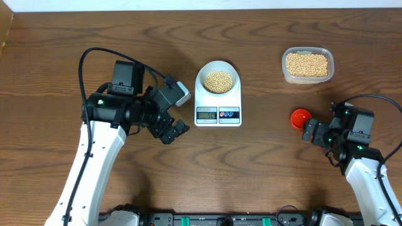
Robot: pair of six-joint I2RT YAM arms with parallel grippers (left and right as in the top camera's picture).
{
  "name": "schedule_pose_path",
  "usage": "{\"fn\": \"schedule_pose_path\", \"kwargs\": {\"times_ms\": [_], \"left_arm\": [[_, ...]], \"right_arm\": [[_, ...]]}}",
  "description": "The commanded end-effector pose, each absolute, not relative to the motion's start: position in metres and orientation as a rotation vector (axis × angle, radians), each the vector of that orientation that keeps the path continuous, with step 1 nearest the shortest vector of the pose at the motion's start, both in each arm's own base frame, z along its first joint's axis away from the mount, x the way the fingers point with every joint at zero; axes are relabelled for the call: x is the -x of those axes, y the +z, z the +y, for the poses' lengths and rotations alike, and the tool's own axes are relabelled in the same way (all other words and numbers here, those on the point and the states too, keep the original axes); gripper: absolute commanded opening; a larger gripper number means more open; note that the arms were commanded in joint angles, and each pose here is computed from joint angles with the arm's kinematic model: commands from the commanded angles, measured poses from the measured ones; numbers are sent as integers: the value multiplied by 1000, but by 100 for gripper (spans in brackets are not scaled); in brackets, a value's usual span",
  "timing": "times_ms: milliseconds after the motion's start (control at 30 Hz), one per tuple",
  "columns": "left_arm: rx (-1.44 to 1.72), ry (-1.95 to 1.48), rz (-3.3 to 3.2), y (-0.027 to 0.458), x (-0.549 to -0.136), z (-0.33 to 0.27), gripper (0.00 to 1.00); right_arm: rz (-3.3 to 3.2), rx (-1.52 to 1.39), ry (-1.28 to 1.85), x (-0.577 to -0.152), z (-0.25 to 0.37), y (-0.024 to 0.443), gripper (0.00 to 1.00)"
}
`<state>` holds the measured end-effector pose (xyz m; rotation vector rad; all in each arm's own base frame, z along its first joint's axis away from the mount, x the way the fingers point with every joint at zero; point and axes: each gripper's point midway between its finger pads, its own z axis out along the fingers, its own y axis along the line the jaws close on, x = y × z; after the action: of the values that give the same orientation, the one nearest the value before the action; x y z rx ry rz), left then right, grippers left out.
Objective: Scoop item into bowl and weigh 50g on scale
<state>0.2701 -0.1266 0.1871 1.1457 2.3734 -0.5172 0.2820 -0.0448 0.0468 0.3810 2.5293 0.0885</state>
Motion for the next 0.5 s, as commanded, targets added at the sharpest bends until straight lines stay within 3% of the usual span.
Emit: {"fn": "schedule_pose_path", "kwargs": {"times_ms": [0,167,467], "left_arm": [[-1152,-489,2350,194,-271,-124,98],[-1152,-489,2350,194,-271,-124,98],[-1152,-489,2350,194,-271,-124,98]], "right_arm": [[2479,-486,14,-288,-59,56,99],[2413,-264,264,-303,-21,76,99],[2391,-301,156,-307,-37,78,99]]}}
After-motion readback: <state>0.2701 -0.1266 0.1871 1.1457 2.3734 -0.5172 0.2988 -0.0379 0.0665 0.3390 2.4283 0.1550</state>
